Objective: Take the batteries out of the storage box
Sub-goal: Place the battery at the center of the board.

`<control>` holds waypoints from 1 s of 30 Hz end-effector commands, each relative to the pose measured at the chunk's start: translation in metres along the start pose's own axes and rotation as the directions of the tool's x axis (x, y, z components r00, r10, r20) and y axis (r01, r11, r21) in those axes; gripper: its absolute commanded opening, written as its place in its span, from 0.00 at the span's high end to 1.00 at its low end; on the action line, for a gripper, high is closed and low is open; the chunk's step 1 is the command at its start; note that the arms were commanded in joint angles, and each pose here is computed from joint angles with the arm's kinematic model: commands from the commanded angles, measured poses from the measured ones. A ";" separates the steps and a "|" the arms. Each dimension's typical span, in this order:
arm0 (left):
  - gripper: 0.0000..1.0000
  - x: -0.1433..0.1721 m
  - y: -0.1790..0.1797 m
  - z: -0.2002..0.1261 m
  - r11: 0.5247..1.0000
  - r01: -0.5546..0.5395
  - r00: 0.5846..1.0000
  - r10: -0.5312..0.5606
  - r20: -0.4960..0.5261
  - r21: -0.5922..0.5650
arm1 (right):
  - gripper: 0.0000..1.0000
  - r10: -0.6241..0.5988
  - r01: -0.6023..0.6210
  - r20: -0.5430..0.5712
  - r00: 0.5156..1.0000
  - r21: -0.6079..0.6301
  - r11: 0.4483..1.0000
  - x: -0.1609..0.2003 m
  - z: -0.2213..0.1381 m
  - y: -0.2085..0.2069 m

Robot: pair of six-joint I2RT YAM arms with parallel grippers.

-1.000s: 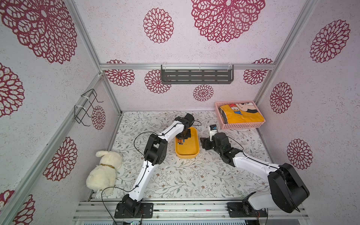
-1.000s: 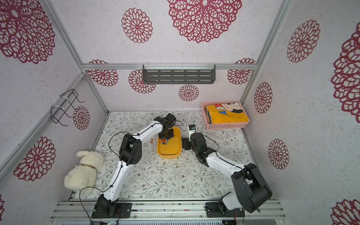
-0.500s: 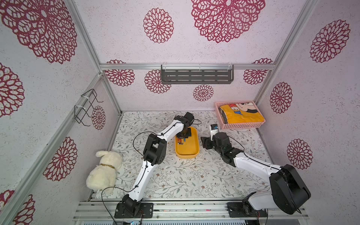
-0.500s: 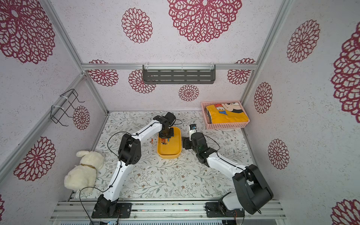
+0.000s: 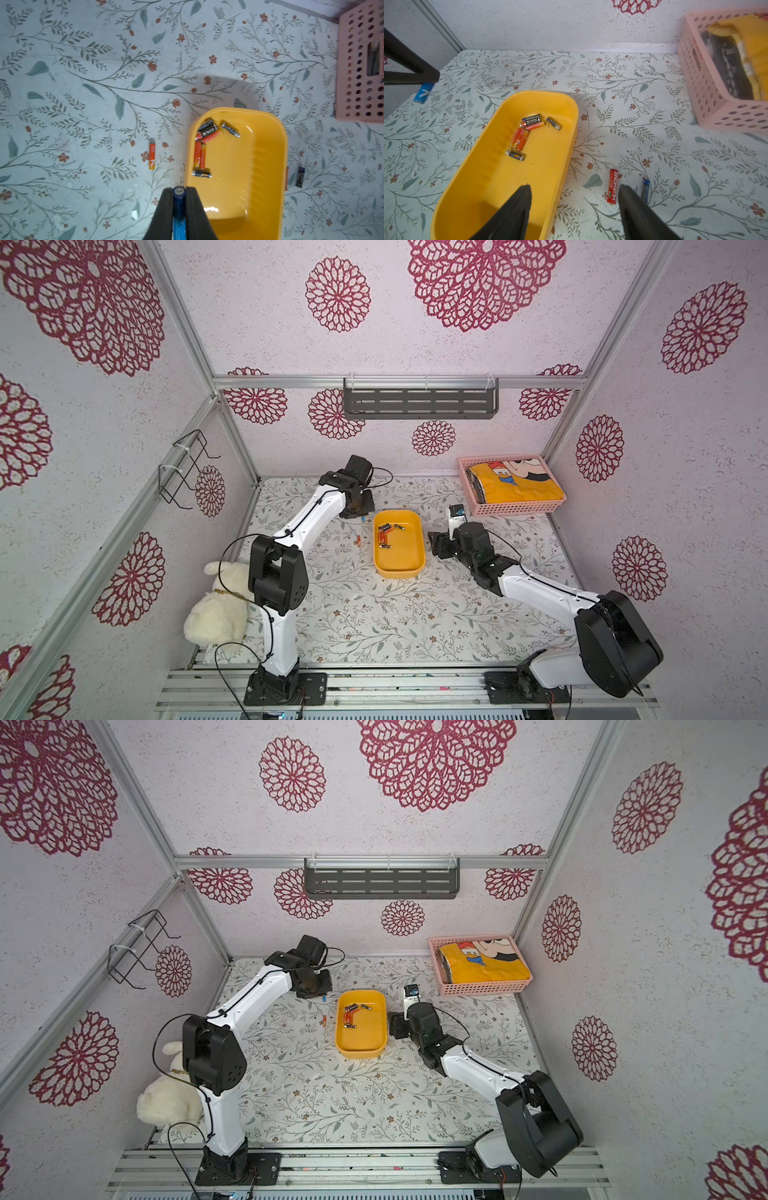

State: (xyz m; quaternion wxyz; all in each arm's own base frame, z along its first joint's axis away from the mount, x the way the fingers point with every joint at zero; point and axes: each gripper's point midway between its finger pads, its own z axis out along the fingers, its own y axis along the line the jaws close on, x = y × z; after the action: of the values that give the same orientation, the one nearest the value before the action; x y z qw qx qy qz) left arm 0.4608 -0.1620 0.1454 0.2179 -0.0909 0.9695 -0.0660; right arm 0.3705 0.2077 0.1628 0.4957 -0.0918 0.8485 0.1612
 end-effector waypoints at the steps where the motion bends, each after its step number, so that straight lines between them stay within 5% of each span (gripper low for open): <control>1: 1.00 0.017 0.028 0.037 0.999 -0.031 0.998 0.029 -0.059 -0.021 | 0.28 0.004 -0.003 0.046 0.999 -0.027 1.000 -0.014 -0.004 0.005; 10: 1.00 0.045 0.067 0.097 0.993 -0.049 0.986 0.032 -0.166 -0.103 | 0.28 -0.007 0.008 0.036 0.999 -0.016 1.000 -0.012 -0.005 0.003; 18: 1.00 0.050 0.072 0.116 0.990 -0.056 0.982 0.031 -0.187 -0.129 | 0.28 -0.007 0.008 0.031 0.999 -0.023 1.000 -0.012 -0.003 0.005; 22: 0.90 0.050 0.074 0.119 0.988 -0.061 0.982 0.035 -0.186 -0.140 | 0.28 -0.005 0.006 0.032 0.999 -0.034 0.999 -0.012 -0.002 0.007; 25: 0.74 0.050 0.075 0.119 0.988 -0.063 0.981 0.035 -0.189 -0.143 | 0.28 -0.016 0.018 0.018 1.000 -0.072 0.997 -0.012 0.001 0.016; 30: 0.69 0.041 0.071 0.107 0.989 -0.059 0.986 0.036 -0.164 -0.137 | 0.30 -0.089 0.075 -0.054 0.995 -0.233 0.970 -0.011 0.008 0.052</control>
State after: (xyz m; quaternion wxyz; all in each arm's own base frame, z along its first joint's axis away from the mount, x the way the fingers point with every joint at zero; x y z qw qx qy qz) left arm 0.4537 -0.1101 0.0126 0.1221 -0.0798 0.9893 -0.0004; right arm 0.3686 0.2315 0.1605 0.4689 -0.1334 0.8508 0.1962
